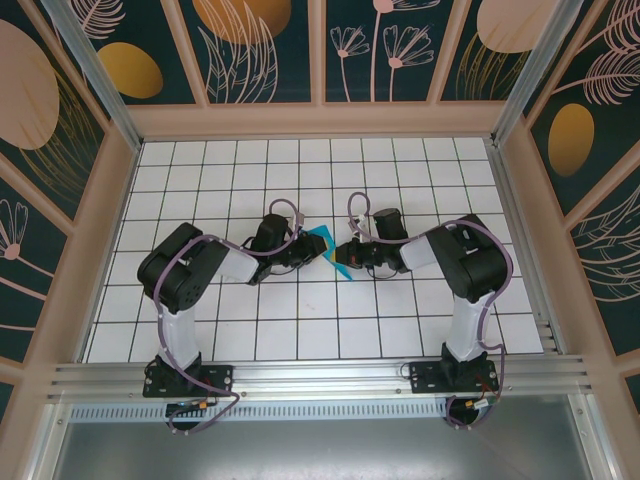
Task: Fold a paper plane with a square sheet of paper (pick it up from the middle)
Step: Fold the wing for the fifth time at the center of the table.
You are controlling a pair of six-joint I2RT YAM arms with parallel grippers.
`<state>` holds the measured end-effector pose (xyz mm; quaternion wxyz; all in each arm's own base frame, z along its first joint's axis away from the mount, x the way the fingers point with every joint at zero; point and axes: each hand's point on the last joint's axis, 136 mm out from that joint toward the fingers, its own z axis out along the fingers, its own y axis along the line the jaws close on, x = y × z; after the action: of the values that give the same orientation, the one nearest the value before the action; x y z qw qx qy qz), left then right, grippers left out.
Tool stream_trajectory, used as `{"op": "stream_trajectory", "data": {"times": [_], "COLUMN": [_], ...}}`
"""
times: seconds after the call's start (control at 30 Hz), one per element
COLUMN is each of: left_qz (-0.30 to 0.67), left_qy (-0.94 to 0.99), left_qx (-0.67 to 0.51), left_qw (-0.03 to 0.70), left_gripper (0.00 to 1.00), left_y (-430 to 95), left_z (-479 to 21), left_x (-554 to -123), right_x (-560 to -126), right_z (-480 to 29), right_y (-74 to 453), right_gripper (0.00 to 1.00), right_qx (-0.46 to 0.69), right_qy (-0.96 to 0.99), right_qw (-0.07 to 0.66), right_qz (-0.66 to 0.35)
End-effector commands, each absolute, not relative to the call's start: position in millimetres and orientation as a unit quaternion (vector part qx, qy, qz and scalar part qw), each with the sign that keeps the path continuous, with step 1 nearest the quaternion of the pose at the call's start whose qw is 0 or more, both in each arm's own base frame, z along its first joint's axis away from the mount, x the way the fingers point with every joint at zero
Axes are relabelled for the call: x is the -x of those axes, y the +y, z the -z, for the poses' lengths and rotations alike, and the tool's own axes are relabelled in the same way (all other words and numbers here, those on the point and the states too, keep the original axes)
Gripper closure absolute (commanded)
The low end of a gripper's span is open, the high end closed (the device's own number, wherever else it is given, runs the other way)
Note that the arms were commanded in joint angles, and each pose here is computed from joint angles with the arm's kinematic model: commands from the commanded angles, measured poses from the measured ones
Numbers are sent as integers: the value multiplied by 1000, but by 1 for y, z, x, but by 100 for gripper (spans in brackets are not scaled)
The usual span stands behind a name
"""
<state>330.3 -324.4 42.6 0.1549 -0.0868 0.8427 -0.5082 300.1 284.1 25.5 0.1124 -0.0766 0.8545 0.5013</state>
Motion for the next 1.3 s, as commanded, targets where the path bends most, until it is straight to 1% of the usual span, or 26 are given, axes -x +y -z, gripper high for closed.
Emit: {"op": "stream_trajectory", "data": {"times": [0.0, 0.3, 0.57, 0.7, 0.77, 1.03, 1.13, 1.27], "left_qz": [505, 489, 455, 429, 421, 403, 394, 383], "left_qy": [845, 855, 874, 887, 892, 901, 905, 910], "left_qx": [72, 81, 101, 110, 113, 122, 124, 128], "left_qw": [160, 153, 140, 129, 123, 108, 102, 94], "left_gripper": [80, 81, 83, 85, 85, 85, 85, 86], "left_y": [-330, -327, -319, -313, -312, -308, -307, -306], "left_z": [-38, -22, -4, 9, 13, 26, 30, 35], "left_x": [-333, -332, -332, -330, -329, -325, -325, -325], "right_x": [-298, -295, -299, -299, -299, -297, -294, -289], "right_z": [-5, -1, -7, -22, -29, -39, -39, -37], "right_y": [277, 277, 275, 279, 278, 272, 268, 267], "right_gripper": [100, 99, 90, 82, 79, 77, 75, 74], "right_qx": [53, 55, 66, 90, 102, 117, 125, 154], "right_qy": [873, 875, 882, 874, 874, 880, 884, 888], "right_qw": [87, 77, 81, 87, 91, 101, 106, 121], "right_qz": [-478, -474, -459, -469, -466, -450, -439, -417]}}
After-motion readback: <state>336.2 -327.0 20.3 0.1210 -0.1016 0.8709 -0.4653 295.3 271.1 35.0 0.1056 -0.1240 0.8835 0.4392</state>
